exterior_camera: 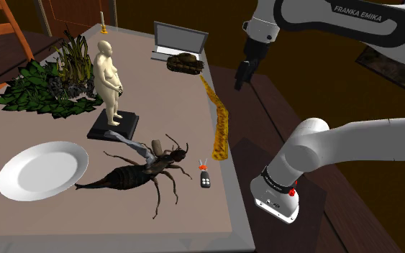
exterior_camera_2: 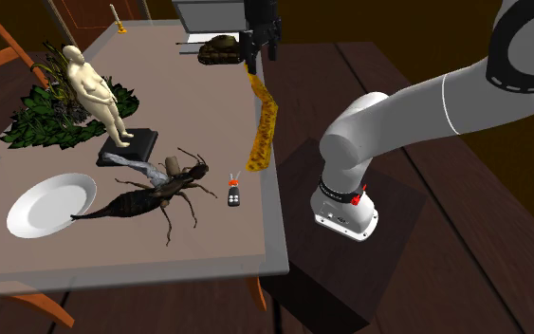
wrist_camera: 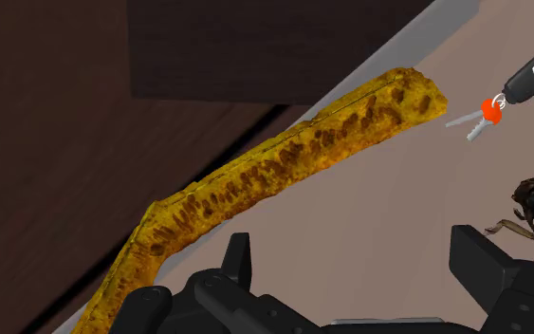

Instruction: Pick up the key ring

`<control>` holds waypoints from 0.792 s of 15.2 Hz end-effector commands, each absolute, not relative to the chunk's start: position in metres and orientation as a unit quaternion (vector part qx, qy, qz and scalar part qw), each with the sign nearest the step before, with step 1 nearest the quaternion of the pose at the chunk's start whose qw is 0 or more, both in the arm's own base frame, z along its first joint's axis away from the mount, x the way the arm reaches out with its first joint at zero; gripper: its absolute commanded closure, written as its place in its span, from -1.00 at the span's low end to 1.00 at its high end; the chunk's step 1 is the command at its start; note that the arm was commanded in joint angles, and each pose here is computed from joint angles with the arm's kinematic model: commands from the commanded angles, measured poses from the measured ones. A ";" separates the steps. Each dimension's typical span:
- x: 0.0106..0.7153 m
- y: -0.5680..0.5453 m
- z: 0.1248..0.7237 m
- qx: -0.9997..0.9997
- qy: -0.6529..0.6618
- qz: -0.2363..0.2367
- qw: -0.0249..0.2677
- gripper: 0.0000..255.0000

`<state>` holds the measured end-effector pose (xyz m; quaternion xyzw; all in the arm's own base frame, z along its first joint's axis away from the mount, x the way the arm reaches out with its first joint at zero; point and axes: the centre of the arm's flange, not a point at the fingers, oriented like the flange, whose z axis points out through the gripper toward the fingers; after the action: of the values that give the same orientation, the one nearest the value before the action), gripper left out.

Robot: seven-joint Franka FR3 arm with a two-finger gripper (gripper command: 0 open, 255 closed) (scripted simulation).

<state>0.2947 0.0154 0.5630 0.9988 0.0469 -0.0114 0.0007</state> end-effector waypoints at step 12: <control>0.252 0.118 0.470 0.998 0.068 -0.002 -0.002 -1.00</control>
<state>0.2567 0.1125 0.4795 0.9977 0.0672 -0.0032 -0.0017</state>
